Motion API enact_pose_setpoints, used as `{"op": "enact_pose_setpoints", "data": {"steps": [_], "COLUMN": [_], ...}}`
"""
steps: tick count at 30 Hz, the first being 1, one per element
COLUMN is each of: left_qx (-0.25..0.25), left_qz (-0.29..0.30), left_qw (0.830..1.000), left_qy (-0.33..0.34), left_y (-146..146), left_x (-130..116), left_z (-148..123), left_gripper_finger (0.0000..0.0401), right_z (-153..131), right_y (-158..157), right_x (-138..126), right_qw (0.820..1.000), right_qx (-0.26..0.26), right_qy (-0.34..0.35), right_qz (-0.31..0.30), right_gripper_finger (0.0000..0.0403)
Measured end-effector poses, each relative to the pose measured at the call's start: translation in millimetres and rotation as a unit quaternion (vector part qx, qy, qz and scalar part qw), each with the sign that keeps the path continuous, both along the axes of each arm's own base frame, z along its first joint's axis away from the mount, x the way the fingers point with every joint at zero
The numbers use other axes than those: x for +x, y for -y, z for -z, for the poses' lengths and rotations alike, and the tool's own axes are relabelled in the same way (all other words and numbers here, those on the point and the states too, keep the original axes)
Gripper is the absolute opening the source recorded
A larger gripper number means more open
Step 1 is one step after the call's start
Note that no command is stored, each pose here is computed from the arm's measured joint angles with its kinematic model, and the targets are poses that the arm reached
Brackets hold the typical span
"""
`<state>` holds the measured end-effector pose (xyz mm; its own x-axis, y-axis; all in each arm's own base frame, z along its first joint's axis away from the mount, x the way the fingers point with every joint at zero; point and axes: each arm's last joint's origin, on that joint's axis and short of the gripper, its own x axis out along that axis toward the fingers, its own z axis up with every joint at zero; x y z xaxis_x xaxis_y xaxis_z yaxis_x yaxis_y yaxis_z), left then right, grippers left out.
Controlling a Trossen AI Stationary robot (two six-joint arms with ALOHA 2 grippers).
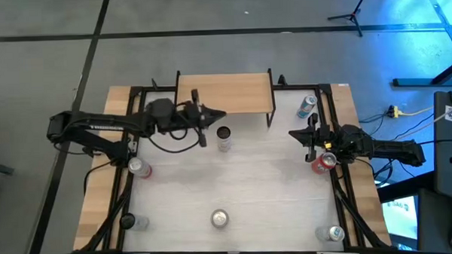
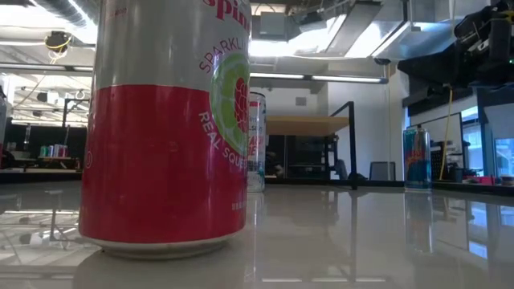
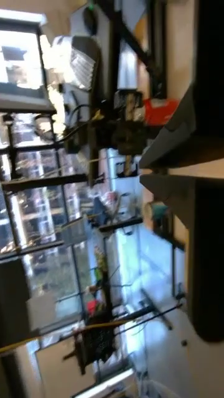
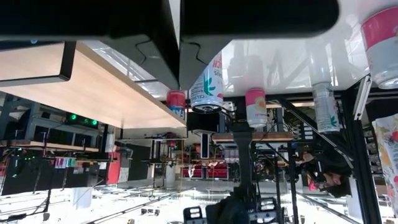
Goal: Place canned beverage on shelf
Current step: Put the top white-pink soda can on the shelf
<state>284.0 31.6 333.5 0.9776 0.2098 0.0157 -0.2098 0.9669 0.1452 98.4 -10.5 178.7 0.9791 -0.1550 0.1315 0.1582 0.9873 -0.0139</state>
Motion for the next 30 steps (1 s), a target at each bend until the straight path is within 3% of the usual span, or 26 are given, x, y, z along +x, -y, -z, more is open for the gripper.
{"op": "enact_pose_setpoints", "data": {"steps": [4,8,15,19,25,30], "left_qx": [-0.029,-0.035,-0.042,-0.056,-0.062,-0.071], "left_qz": [-0.017,-0.038,-0.055,-0.065,-0.061,-0.062], "left_qw": [0.999,0.996,0.986,0.982,0.984,0.981], "left_qy": [-0.040,-0.078,-0.155,-0.168,-0.156,-0.173], "left_y": [-1.7,-3.8,-8.5,-9.3,-6.0,-5.9], "left_x": [6.2,14.8,34.0,42.2,43.7,42.3], "left_z": [-0.8,-3.7,-15.5,-19.6,-23.3,-20.0], "left_gripper_finger": [0.0090,0.0167,0.0280,0.0307,0.0311,0.0324], "right_z": [0.2,0.6,3.6,5.9,6.2,6.2], "right_y": [0.8,2.8,3.0,2.6,0.9,-0.3], "right_x": [-0.1,-0.5,-0.2,0.1,0.5,0.6], "right_qw": [1.000,0.999,0.998,0.999,0.999,0.999], "right_qx": [0.002,0.007,0.004,0.005,0.002,0.012], "right_qy": [-0.001,-0.002,-0.018,-0.031,-0.032,-0.030], "right_qz": [0.015,0.049,0.053,0.045,0.014,-0.007], "right_gripper_finger": [0.0003,0.0003,0.0013,0.0061,0.0150,0.0191]}}
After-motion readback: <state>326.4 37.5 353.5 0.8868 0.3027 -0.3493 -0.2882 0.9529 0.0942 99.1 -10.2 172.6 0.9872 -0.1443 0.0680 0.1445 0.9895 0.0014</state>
